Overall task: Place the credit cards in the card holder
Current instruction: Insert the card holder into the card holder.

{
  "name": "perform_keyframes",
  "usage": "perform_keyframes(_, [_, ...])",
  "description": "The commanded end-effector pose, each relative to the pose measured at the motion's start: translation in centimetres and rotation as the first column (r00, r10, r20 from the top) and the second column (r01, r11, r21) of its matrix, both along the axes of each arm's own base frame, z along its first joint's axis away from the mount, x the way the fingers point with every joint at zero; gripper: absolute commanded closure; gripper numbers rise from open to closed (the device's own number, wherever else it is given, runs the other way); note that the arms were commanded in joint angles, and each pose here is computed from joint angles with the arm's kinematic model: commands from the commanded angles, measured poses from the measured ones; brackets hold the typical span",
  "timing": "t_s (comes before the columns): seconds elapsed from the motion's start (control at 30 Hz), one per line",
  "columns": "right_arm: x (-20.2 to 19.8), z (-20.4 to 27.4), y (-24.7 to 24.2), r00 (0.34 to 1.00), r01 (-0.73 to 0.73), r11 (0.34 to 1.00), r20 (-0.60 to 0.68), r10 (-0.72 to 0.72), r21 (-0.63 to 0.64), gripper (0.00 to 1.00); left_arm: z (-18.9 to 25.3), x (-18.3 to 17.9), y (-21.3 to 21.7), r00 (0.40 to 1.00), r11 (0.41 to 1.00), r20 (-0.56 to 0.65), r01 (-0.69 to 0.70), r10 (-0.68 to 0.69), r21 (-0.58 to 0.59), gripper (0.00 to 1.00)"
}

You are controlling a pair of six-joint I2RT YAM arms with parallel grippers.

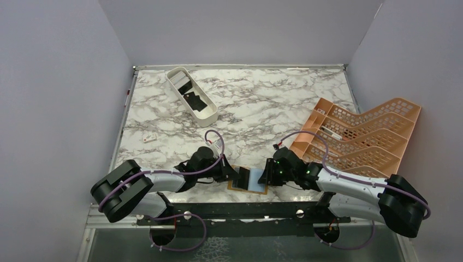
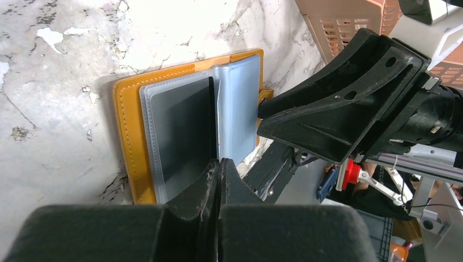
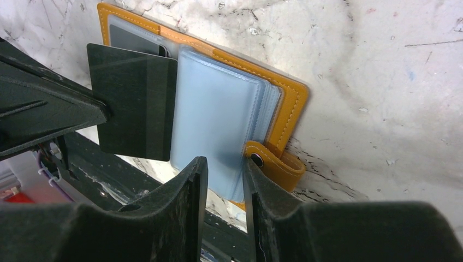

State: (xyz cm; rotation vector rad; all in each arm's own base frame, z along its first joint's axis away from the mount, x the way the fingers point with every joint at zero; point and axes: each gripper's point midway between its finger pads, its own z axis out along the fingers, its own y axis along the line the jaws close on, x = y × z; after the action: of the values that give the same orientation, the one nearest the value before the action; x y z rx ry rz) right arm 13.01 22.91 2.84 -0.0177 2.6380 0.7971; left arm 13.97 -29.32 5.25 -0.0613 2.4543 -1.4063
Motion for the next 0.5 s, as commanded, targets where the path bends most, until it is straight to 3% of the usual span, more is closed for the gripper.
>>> perform_keyframes(0.0, [-0.34,-0.99,-1.22,1.0,0.025,0.998,-0.01,-0.026,-0.052,0.66,1.46,0.8,-0.71,0.999,0.999,0.049,-0.013,0.015,-0.032,1.0])
perform_keyframes(0.47, [-0.23,-0.8,-1.09,1.0,0.024,0.999,-0.005,-0.025,-0.047,0.66,1.33,0.84,-0.92,0.999,1.0,0.05,-0.007,0.008,-0.026,1.0])
